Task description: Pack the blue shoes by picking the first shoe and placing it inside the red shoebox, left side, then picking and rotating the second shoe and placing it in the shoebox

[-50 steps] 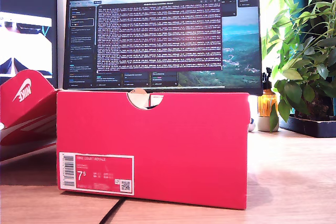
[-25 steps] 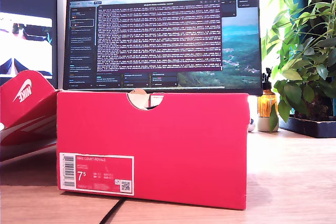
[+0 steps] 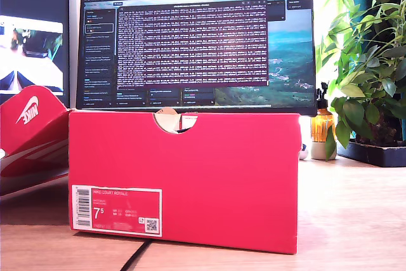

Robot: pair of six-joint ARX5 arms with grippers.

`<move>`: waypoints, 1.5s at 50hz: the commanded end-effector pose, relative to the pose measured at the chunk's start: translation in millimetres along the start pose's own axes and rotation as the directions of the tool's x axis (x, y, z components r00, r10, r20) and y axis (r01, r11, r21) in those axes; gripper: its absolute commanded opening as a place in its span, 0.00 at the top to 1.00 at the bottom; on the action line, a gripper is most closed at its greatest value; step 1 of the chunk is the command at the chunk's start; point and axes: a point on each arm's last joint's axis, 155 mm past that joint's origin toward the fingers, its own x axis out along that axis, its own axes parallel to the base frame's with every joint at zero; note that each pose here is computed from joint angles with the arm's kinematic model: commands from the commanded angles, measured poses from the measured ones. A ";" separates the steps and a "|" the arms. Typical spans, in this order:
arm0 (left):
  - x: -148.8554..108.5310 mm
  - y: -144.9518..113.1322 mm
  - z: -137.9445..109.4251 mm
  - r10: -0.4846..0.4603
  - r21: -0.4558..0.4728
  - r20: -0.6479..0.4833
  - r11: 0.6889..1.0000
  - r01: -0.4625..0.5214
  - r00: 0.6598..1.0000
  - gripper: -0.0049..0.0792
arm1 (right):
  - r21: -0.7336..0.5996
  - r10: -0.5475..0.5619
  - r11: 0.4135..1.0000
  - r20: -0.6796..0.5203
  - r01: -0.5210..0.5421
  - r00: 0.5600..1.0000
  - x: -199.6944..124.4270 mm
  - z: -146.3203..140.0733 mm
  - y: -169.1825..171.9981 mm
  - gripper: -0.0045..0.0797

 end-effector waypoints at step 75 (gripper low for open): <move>-2.2 14.0 -43.0 0.077 -0.108 -0.142 0.990 -0.093 0.987 0.96 | 0.061 -0.077 0.995 -0.020 0.078 0.997 -43.7 -9.2 -25.5 0.96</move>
